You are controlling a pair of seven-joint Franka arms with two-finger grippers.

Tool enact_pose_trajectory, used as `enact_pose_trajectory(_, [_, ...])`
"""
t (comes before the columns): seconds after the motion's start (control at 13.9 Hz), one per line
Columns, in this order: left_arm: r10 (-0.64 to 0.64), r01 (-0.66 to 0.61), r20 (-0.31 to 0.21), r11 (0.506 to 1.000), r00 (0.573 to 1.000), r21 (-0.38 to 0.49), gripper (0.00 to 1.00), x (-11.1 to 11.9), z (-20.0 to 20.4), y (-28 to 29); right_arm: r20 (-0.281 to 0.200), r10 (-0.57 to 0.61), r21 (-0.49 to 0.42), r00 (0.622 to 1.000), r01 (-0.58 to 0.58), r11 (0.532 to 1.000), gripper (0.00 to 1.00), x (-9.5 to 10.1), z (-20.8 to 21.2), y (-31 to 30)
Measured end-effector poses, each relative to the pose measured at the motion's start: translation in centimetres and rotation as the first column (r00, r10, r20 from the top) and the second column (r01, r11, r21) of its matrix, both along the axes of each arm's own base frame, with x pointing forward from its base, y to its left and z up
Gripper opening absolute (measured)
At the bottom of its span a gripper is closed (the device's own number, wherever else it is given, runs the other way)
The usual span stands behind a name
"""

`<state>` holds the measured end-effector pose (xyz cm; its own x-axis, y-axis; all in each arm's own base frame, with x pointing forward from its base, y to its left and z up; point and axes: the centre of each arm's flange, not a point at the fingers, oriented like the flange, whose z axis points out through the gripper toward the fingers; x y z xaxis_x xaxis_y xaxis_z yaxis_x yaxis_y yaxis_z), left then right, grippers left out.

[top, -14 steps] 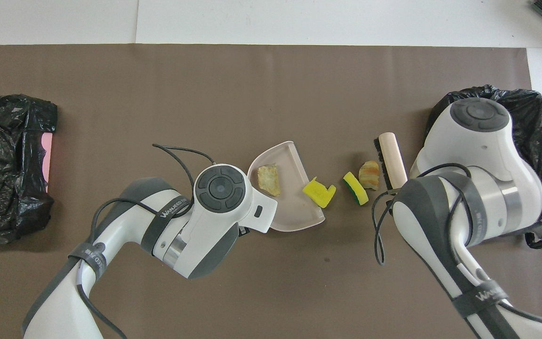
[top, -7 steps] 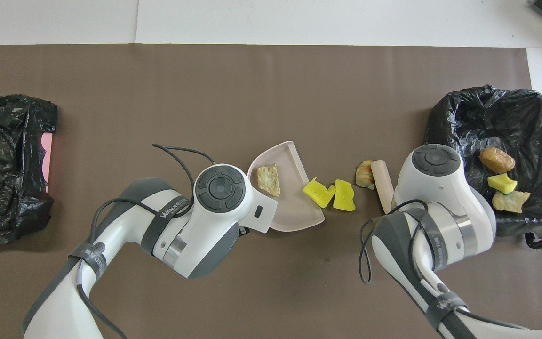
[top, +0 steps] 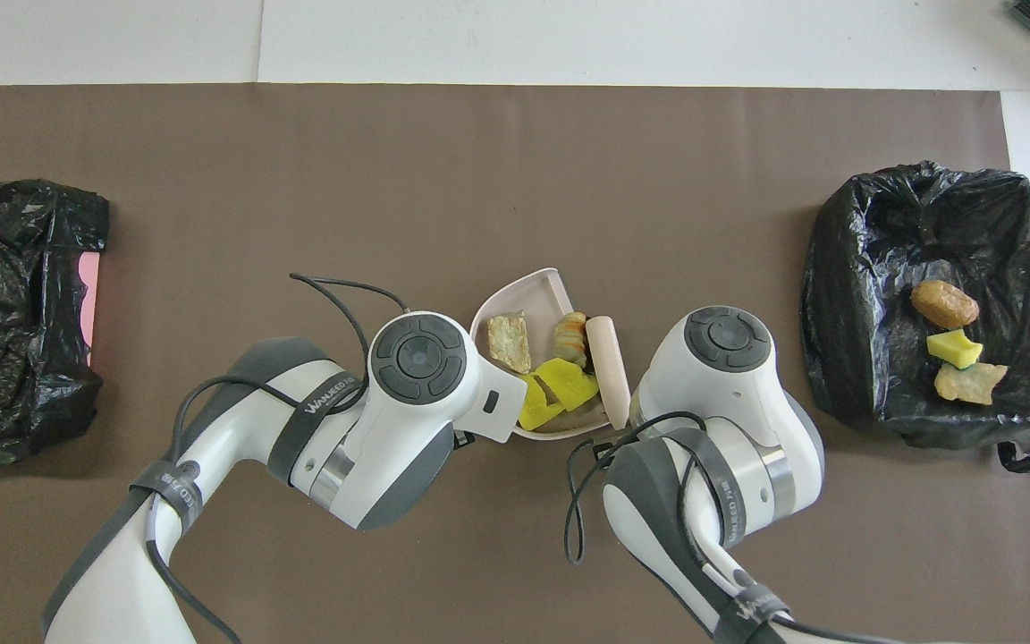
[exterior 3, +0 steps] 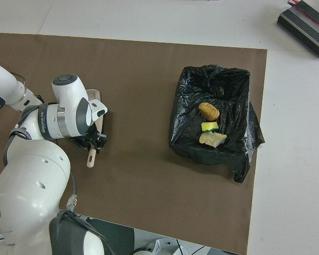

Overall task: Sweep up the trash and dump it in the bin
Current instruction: 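Carry the dustpan to the nearby black bin and tip it with the left gripper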

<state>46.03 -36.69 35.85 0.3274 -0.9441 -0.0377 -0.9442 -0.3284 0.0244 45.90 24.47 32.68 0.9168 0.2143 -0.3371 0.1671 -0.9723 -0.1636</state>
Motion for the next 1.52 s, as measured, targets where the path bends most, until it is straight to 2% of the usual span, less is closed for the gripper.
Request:
enact_pose_trajectory(0.22, [-0.003, 0.003, 0.000, 1.000, 1.000, 0.000, 0.32, 0.0, 0.0, 0.0, -0.002, -0.024, 0.046, 1.000, 0.024, 0.999, 0.26, 1.1, 0.9, 1.1])
enact_pose_trajectory(0.36, [-0.028, 0.028, 0.003, 1.000, 1.000, -0.003, 0.32, 0.4, 0.0, 0.4, -0.028, 0.000, 0.041, 1.000, 0.001, 0.999, 0.26, 1.3, 2.4, 1.6])
enact_pose_trajectory(0.58, [-0.084, 0.084, 0.004, 0.996, 0.996, -0.007, 0.32, 1.8, 0.1, 2.2, -0.023, 0.038, -0.055, 0.999, -0.040, 0.998, 0.26, 1.4, 5.5, 0.7])
enact_pose_trajectory(0.72, [-0.115, 0.115, 0.006, 0.993, 0.993, -0.010, 0.32, 3.0, 0.2, 3.9, -0.019, -0.014, -0.133, 1.000, 0.012, 0.991, 0.26, 0.6, 7.4, 0.1])
enact_pose_trajectory(1.01, [-0.168, 0.168, 0.015, 0.986, 0.986, -0.016, 0.32, 5.2, 1.0, 7.4, -0.010, -0.097, -0.181, 0.995, 0.094, 0.979, 0.26, -0.6, 9.1, 0.5])
enact_pose_trajectory(1.15, [-0.213, 0.214, 0.025, 0.977, 0.977, -0.019, 0.32, 6.4, 2.4, 10.1, -0.010, -0.159, -0.197, 0.987, 0.154, 0.968, 0.26, -2.7, 9.1, 3.5])
enact_pose_trajectory(1.3, [-0.263, 0.265, 0.051, 0.964, 0.963, -0.022, 0.32, 8.1, 4.6, 14.3, 0.008, -0.202, -0.174, 0.979, 0.200, 0.964, 0.26, -6.0, 9.1, 7.4])
enact_pose_trajectory(1.52, [-0.335, 0.338, 0.091, 0.941, 0.938, -0.014, 0.32, 10.4, 8.6, 23.6, 0.031, -0.190, -0.171, 0.981, 0.192, 0.966, 0.26, -11.3, 8.2, 10.3])
